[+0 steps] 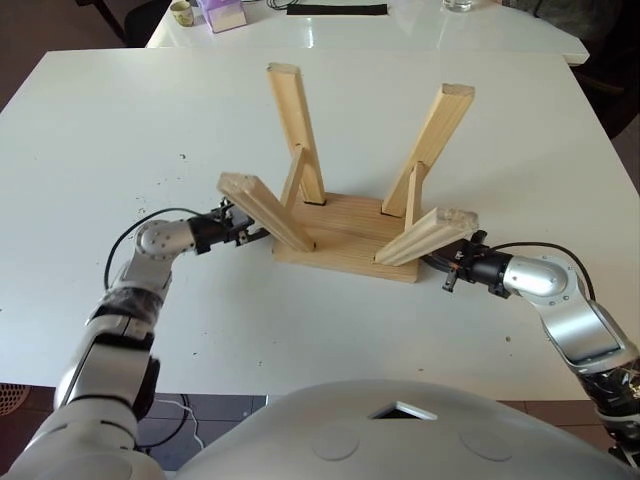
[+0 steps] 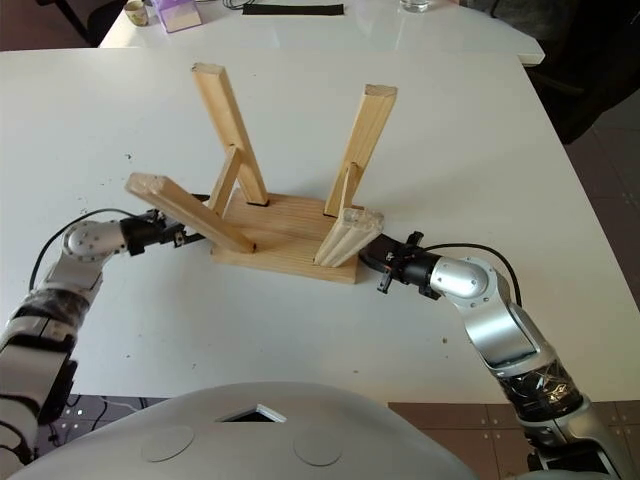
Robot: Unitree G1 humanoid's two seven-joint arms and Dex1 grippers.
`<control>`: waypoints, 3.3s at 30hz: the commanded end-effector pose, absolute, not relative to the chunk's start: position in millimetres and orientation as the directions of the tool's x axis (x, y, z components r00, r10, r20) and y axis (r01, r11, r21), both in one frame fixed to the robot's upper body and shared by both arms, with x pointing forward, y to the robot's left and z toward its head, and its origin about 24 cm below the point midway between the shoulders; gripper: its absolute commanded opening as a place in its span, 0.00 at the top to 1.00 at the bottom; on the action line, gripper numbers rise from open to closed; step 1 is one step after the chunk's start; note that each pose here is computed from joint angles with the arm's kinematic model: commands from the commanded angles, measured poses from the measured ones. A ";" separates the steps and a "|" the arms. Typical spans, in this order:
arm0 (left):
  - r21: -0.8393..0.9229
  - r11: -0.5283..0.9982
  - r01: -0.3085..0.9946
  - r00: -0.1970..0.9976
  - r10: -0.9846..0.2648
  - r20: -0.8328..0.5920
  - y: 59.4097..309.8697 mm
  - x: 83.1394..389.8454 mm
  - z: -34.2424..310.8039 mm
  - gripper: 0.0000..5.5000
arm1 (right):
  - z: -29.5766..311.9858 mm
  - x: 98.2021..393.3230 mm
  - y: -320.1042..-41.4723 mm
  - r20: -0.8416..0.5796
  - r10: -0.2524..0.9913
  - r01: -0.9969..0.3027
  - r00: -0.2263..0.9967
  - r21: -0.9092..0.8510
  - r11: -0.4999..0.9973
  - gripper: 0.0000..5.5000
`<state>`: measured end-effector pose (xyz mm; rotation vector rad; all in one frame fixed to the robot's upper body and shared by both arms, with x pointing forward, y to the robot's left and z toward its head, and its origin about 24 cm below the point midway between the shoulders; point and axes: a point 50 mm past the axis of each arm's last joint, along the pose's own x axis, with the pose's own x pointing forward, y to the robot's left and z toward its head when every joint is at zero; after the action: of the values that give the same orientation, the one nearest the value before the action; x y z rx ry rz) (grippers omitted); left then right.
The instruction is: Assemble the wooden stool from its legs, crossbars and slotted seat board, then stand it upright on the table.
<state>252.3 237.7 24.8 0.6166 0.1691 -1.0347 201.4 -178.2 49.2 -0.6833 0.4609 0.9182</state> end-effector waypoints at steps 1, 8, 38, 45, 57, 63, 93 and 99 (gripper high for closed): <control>0.253 0.347 0.903 0.430 -0.727 -0.536 235.1 225.7 -2.8 0.47 | 62.8 210.5 -161.0 -0.521 0.642 -0.826 0.563 -0.379 0.417 0.77; 0.302 0.446 0.843 0.536 -0.649 -0.540 261.9 220.9 19.1 0.47 | 70.0 195.0 -199.4 -0.579 0.578 -0.817 0.576 -0.388 0.426 0.77; -0.086 0.344 0.935 0.282 -0.868 -0.410 226.2 161.6 116.7 0.47 | 129.0 126.7 -167.6 -0.510 0.793 -0.943 0.333 -0.189 0.274 0.77; -0.211 0.254 0.944 0.146 -0.895 -0.422 231.8 153.9 135.2 0.47 | 147.8 125.5 -165.6 -0.480 0.809 -0.939 0.339 -0.221 0.263 0.77; -0.138 0.286 0.948 0.193 -0.865 -0.464 257.3 183.6 151.8 0.47 | 168.0 134.1 -171.5 -0.448 0.834 -0.947 0.321 -0.185 0.264 0.77; 0.061 0.383 0.922 0.344 -0.735 -0.585 279.6 194.4 123.0 0.43 | 162.4 158.1 -219.9 -0.447 0.713 -0.838 0.540 -0.214 0.501 0.62; 0.129 0.096 0.987 0.149 -0.852 -0.502 229.7 200.4 26.0 0.49 | 47.4 164.5 -180.1 -0.529 0.814 -0.968 0.241 -0.073 0.239 0.55; 0.119 0.081 0.990 0.130 -0.853 -0.505 233.4 203.1 29.9 0.67 | 48.0 162.6 -183.1 -0.529 0.813 -0.967 0.242 -0.067 0.244 0.73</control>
<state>203.5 228.6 30.6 0.4744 0.2936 -1.3985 162.8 -182.0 46.7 -0.4198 0.4331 1.2622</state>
